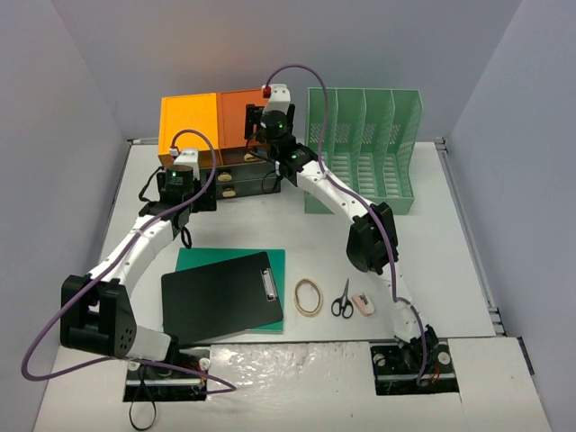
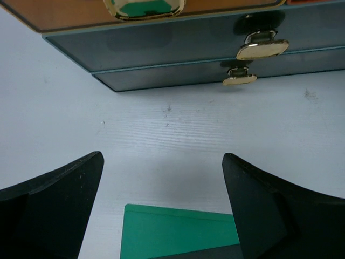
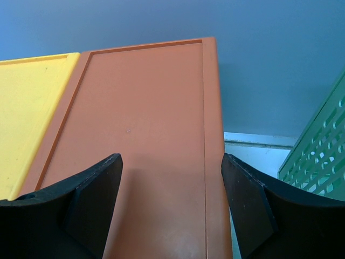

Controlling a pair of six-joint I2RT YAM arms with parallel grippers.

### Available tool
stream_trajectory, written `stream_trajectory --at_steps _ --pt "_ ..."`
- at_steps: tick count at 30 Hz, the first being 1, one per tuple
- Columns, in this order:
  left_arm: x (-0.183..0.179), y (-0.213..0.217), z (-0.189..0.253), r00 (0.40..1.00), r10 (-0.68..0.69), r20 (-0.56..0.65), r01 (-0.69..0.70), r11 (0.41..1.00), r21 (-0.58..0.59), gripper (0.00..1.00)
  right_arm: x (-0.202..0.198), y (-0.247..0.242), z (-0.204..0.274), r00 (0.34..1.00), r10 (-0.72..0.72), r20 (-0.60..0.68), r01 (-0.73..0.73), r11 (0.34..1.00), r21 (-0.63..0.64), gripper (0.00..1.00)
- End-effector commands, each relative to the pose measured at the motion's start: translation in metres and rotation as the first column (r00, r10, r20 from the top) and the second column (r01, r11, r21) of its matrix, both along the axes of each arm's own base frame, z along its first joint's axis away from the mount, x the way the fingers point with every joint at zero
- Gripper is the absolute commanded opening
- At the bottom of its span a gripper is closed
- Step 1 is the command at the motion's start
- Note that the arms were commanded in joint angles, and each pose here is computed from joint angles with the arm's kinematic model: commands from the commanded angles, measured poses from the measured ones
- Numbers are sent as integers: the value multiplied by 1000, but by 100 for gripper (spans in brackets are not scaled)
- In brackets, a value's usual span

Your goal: Organize the desk

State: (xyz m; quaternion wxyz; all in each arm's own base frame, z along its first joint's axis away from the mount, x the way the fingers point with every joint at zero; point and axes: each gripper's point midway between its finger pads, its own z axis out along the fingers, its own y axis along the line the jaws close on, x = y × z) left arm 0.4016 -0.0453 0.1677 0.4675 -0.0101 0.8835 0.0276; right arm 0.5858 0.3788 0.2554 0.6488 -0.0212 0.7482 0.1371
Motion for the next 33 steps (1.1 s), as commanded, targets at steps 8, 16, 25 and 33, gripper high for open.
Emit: stream_trajectory --at_steps 8,16,25,33 --pt "55 9 67 941 48 335 -63 997 34 90 -9 9 -35 991 55 -119 -57 998 -18 71" --pt "82 2 91 918 23 396 -49 997 55 89 -12 12 -42 989 65 -136 -68 997 -21 71" --pt "100 0 120 893 -3 450 -41 995 88 86 -15 13 -48 986 68 -150 -75 996 -41 71" --pt "106 -4 107 905 -6 426 -26 997 70 78 -15 8 -49 987 57 -153 -67 996 -60 71"
